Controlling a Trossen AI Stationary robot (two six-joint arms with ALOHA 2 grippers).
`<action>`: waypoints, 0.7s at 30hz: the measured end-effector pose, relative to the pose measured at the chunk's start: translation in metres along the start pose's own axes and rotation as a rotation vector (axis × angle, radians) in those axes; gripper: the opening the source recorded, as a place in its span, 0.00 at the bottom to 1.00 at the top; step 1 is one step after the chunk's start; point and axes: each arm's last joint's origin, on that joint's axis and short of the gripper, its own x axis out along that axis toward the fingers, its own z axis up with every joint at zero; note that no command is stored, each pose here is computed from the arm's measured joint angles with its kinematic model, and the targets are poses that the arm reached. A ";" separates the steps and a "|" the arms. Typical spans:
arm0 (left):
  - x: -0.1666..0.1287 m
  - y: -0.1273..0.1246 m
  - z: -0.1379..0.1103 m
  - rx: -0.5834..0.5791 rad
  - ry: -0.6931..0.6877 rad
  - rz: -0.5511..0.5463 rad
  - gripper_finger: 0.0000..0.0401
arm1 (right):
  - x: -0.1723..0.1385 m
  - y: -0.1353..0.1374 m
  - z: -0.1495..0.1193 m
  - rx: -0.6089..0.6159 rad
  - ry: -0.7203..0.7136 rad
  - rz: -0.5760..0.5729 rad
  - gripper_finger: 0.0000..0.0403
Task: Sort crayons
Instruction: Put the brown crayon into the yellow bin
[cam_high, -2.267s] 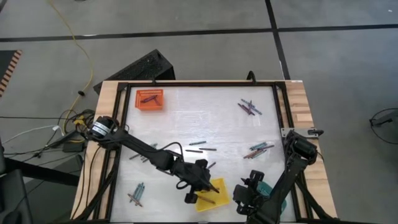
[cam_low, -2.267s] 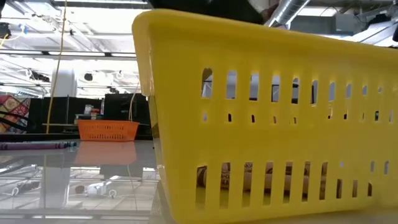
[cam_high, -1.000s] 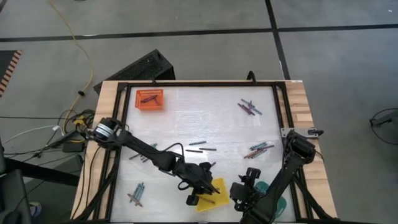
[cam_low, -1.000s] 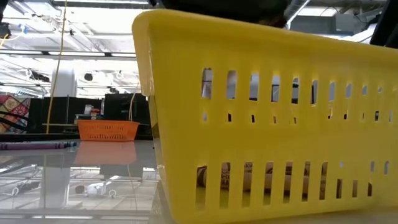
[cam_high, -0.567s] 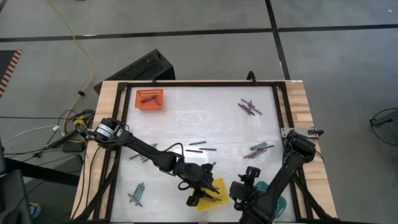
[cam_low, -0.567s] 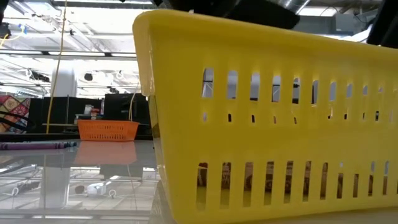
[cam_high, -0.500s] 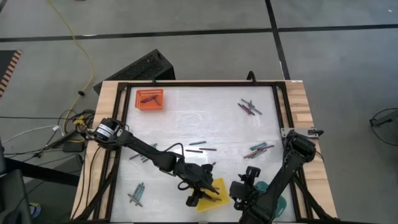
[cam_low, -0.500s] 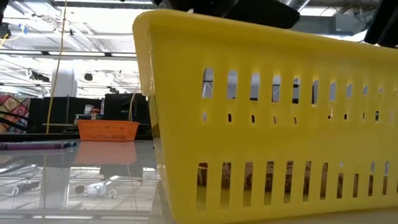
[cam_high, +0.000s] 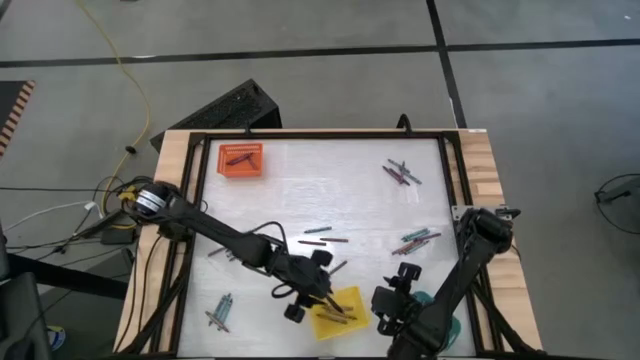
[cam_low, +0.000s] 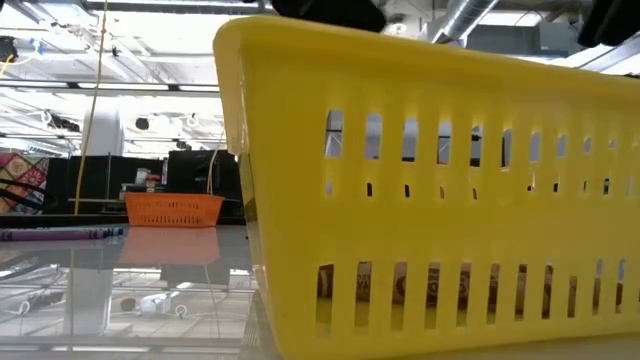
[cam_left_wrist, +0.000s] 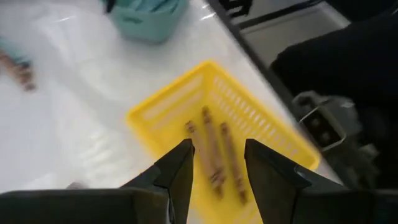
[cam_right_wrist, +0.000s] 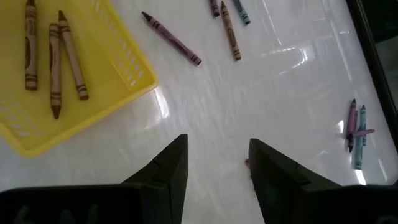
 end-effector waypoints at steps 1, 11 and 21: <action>-0.005 0.000 0.000 0.013 0.018 0.020 0.33 | -0.001 -0.001 0.001 0.003 -0.005 0.001 0.41; -0.043 0.003 -0.010 0.066 0.254 0.249 0.33 | 0.004 -0.018 0.018 0.020 -0.016 -0.012 0.41; -0.058 0.017 -0.038 0.095 0.315 0.343 0.33 | 0.026 -0.040 0.045 0.003 0.024 -0.062 0.41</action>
